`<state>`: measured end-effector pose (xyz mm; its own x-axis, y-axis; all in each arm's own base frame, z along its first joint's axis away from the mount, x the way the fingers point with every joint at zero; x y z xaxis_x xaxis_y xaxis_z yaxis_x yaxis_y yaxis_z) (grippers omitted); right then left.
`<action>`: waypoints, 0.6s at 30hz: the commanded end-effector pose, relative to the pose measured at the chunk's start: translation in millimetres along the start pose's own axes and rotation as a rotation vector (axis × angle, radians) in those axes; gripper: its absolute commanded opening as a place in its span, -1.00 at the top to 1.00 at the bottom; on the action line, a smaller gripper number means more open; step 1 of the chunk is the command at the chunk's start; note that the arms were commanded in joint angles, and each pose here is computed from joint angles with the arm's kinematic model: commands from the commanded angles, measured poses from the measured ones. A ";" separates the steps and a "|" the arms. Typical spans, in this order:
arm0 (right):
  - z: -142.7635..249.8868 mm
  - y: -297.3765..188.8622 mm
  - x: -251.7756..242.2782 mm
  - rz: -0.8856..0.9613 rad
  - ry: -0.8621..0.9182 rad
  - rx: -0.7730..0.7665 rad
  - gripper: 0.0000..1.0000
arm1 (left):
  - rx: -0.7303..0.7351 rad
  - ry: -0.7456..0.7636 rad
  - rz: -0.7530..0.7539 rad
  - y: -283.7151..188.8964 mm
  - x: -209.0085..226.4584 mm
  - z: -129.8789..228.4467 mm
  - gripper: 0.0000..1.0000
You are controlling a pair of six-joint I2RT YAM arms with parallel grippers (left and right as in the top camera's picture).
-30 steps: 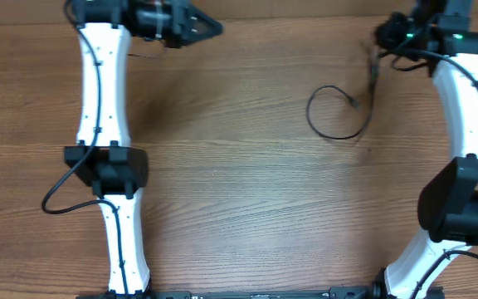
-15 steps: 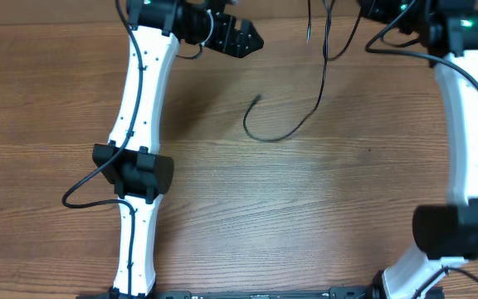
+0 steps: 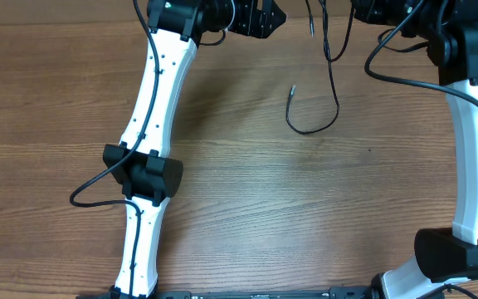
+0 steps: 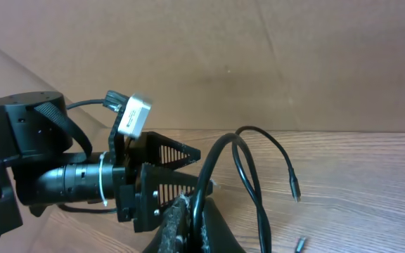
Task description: Untangle cables
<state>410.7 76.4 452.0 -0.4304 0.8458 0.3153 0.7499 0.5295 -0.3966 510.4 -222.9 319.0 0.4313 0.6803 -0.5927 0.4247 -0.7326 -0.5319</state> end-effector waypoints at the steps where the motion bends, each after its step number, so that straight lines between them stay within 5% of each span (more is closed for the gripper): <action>1: -11.8 -23.4 18.6 -0.033 -0.044 -0.059 0.92 | 0.031 -0.067 0.024 13.6 4.0 6.3 -0.92; 18: -14.3 -41.0 37.3 -0.122 -0.064 -0.075 0.92 | 0.013 -0.092 0.092 80.9 6.8 16.0 -0.93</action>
<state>383.3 82.7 478.1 -0.5180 0.7923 0.3224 0.7238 0.6068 -0.3284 532.7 -275.3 259.2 0.3845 0.6485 -0.6569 0.3918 -0.7590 -0.5200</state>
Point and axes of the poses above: each gripper's point midway between its finger pads, its own y axis out along the fingers, its own x axis along the line the jaws close on, z = x × y, the point moved 7 cm from there along -y, back along the fingers, and after that the axes turned 11 degrees about -y, right-handed, at the moved point
